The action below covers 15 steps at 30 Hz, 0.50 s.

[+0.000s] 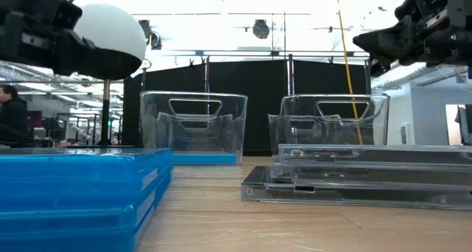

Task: Pick & place jewel cases by type
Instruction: Put the black cd case into the right transparent bin

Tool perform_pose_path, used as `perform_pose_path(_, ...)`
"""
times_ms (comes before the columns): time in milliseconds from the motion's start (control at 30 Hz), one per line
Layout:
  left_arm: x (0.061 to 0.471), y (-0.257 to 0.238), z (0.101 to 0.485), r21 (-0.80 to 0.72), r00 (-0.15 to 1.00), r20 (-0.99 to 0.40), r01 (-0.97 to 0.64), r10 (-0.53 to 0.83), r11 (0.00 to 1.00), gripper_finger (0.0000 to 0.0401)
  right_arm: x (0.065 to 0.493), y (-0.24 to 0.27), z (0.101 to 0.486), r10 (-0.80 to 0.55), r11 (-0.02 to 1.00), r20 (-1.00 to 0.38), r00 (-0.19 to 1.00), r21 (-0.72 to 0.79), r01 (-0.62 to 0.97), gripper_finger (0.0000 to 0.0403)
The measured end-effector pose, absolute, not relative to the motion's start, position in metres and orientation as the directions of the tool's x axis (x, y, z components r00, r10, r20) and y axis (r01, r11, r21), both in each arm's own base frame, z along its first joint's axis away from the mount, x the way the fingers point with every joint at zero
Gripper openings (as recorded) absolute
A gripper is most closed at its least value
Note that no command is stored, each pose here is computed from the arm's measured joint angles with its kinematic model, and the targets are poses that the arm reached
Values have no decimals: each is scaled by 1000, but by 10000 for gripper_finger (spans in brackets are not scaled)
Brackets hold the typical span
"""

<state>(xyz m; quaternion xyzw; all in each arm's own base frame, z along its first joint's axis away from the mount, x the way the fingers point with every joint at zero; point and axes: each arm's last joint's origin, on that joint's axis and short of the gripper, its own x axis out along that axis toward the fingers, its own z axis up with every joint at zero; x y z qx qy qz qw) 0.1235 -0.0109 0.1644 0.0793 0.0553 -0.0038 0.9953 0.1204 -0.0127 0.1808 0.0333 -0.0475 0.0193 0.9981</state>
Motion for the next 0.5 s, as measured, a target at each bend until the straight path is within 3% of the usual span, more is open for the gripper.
perform_pose_path(100,123,-10,160,141,992,-122,-10,28,990,10,124,-12,181,37,999,1,999,29,-37,0)
perform_pose_path(200,122,-10,157,141,990,-133,-26,44,990,4,131,-8,217,9,1000,-25,1000,-26,-9,0)
perform_pose_path(500,122,-10,156,146,989,-138,-24,45,989,22,179,34,277,-108,988,-372,922,-143,58,0)
